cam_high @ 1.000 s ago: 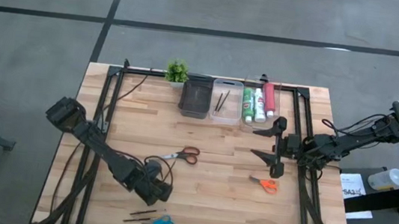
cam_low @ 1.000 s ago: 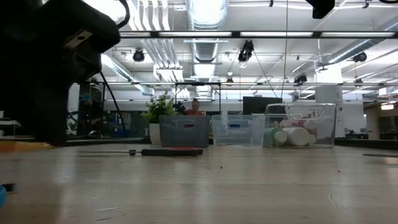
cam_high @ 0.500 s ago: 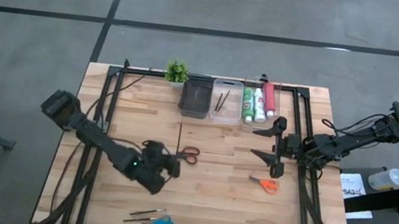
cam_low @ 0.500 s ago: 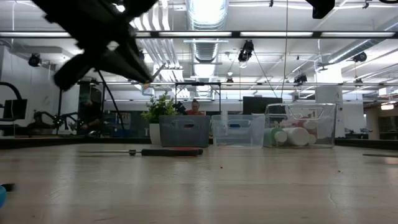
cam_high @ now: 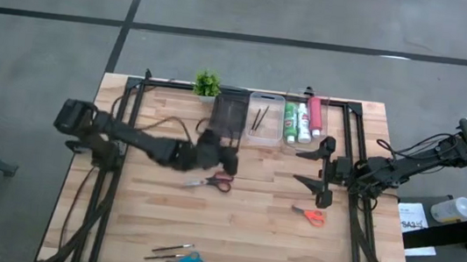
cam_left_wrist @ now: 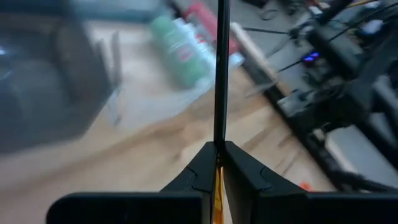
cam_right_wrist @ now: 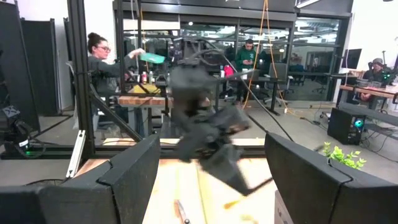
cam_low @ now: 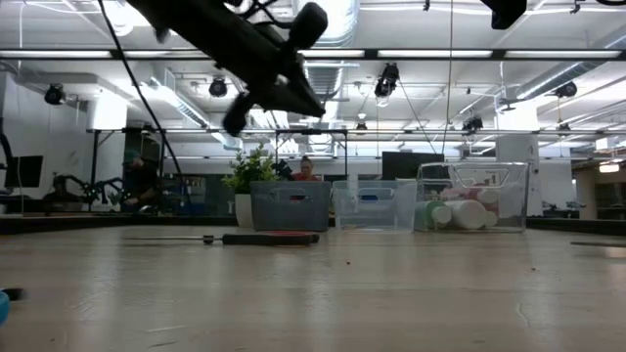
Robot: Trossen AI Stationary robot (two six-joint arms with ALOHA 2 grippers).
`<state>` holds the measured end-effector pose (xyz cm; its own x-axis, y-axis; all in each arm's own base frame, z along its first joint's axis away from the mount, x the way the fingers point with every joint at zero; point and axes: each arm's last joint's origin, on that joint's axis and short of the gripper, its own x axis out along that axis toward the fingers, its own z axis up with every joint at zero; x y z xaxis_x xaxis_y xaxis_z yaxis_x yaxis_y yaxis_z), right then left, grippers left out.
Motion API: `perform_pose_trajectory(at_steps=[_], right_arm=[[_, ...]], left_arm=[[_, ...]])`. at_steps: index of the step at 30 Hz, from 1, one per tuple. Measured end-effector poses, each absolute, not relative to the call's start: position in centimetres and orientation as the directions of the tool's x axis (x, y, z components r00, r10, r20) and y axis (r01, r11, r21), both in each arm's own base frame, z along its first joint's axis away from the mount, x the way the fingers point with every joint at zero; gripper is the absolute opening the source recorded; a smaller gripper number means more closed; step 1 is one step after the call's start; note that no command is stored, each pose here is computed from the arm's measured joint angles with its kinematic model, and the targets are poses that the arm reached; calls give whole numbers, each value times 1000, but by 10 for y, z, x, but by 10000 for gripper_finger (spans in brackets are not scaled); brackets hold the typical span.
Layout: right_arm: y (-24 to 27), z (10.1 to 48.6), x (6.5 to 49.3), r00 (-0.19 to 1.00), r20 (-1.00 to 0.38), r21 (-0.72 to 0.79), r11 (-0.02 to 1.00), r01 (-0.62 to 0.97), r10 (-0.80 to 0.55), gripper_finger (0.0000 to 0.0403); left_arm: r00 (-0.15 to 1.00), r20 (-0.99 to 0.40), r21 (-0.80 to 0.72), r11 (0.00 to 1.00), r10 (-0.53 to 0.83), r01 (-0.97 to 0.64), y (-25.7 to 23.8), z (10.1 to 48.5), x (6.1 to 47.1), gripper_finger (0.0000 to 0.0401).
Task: Pick & Place Paint Supplies
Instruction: Put the gold paint brush into the white transparent bin
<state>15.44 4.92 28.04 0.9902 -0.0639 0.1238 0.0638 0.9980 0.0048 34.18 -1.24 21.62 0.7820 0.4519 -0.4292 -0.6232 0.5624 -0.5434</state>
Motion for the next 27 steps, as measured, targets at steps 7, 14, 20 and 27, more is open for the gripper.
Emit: perform_pose_trajectory(at_steps=[7, 14, 20, 27], right_arm=[[49, 280, 154, 990, 123, 6, 998, 64, -64, 288], [49, 280, 154, 990, 124, 4, 998, 63, -63, 288], [49, 280, 154, 990, 123, 6, 998, 63, -63, 288], [49, 280, 154, 990, 123, 5, 998, 63, -63, 288]], left_arm=[[832, -297, -633, 556, 468, -539, 38, 223, 355, 26], [852, -262, -681, 539, 453, -496, 80, 212, 362, 26], [870, -293, -694, 537, 397, -479, 110, 204, 383, 26], [839, -404, -684, 489, 365, -542, 137, 187, 406, 26]])
